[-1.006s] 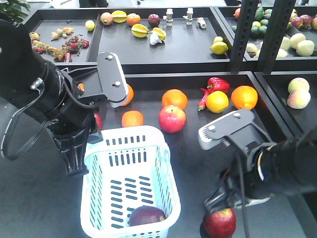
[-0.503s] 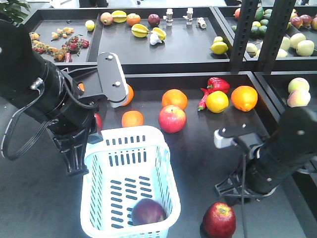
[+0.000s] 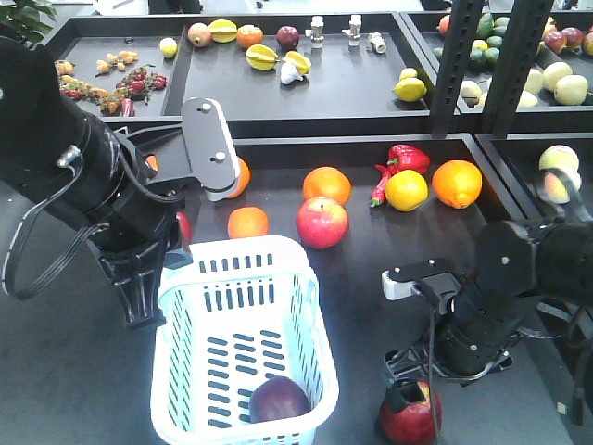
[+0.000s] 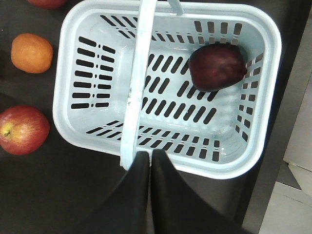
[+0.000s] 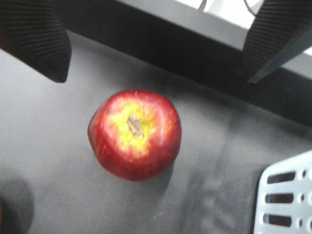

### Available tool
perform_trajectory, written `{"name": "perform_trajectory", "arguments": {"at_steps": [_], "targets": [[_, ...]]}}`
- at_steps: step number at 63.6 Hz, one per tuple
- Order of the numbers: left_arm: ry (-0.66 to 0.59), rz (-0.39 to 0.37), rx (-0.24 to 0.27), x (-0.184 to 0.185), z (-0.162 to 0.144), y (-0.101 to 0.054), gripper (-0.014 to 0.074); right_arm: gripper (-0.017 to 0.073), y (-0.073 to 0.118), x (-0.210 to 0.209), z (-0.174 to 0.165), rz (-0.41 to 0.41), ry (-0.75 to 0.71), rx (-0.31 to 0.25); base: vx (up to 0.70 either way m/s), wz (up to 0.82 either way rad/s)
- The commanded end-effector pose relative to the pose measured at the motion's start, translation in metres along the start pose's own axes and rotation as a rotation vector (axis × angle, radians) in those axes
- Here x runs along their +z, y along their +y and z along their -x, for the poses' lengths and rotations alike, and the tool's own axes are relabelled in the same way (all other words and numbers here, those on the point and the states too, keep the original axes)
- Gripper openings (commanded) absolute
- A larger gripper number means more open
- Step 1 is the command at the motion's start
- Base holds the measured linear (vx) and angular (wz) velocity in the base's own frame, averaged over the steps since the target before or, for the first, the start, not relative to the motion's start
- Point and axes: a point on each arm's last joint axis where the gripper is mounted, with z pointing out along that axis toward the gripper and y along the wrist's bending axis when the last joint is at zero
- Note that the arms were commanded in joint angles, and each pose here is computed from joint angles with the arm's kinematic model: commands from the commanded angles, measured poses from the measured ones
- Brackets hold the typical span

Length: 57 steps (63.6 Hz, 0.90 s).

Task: Pick three apples into basket with both arms
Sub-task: 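Move the right gripper to the next red apple and grasp it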

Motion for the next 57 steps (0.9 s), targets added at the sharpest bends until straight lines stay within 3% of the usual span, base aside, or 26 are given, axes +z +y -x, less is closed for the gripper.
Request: {"name": "perform_trajectory", "arguments": {"at_steps": [1,23,44,57], "targets": [[-0.053,0.039,-0.008,-0.019,0.0,0.0,-0.0006,0.0721,-0.002,-0.007,0.007,-0.002,-0.047,0.002,0.0,0.0],[-0.053,0.039,-0.008,-0.019,0.0,0.0,-0.0006,0.0689,-0.007,0.022,0.019,-0.015,-0.053,0.015,0.0,0.0],[-0.053,0.039,-0.008,-0.019,0.0,0.0,-0.0006,0.0671,-0.014,0.059,0.027,-0.031,0.043,0.012,0.0,0.0],[-0.053,0.039,-0.008,-0.019,0.0,0.0,-0.0006,0.0598,-0.016,0.075,0.026,-0.034,0.082,0.024,0.0,0.0]]}}
